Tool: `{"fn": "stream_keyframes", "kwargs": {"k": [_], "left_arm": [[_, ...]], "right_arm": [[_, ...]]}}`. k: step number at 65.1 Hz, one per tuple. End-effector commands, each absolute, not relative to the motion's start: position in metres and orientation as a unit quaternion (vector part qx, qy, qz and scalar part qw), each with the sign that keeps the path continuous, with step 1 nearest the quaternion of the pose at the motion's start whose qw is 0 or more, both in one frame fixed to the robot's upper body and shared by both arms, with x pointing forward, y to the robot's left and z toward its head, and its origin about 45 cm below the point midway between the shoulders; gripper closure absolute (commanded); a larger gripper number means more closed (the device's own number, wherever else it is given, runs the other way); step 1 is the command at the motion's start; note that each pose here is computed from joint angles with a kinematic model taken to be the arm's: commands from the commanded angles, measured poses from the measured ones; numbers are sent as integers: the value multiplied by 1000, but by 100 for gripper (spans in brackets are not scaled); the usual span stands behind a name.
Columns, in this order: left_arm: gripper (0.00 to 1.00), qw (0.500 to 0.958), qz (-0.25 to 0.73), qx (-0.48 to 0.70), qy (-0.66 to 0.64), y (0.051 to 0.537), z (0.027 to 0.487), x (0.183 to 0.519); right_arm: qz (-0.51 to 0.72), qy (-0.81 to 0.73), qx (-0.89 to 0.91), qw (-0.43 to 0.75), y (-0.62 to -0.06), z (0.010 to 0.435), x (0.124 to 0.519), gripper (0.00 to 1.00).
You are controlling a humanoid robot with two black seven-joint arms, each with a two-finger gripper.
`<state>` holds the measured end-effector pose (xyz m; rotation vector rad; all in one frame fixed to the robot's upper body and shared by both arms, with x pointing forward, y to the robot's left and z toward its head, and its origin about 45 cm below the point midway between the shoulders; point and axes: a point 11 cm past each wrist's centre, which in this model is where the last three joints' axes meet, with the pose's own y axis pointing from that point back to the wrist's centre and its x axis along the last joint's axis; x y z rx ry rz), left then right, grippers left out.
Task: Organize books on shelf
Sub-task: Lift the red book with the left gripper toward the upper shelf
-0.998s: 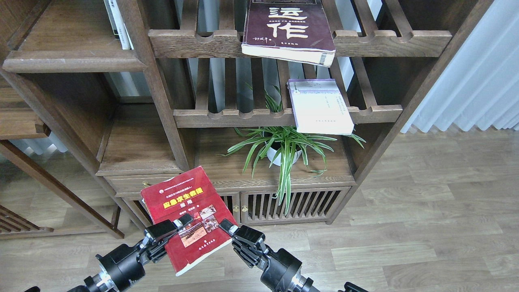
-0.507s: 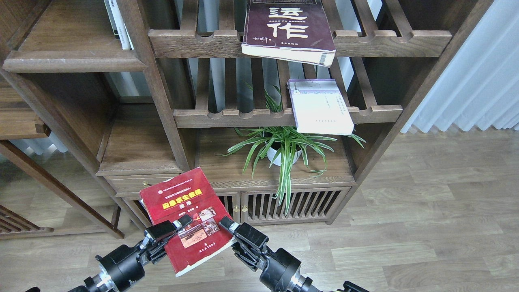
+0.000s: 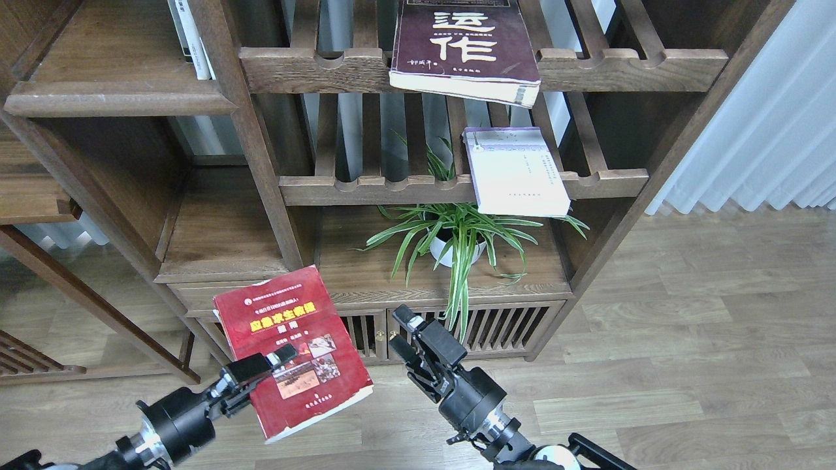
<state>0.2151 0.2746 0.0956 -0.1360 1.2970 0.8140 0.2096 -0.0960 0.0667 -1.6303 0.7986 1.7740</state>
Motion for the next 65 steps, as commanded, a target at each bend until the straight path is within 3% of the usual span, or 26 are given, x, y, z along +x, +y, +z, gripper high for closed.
{"fn": "stream_keyframes", "kwargs": {"k": [1,11,25,65], "left_arm": [[89,743,371,-34,556,285,106,226],[90,759,376,-8,532,295,114,233],[90,802,391,56,448,329,158,274],[91,846,402,125,327,358,255,337]], "right_arm": [[667,303,-613,296,-97,65,210,2],[662,307,-619,290,-99,63,217,2],[653,321,-627,277,-105,57,229,2],[617,326,-674,243,-107,63,269,2]]}}
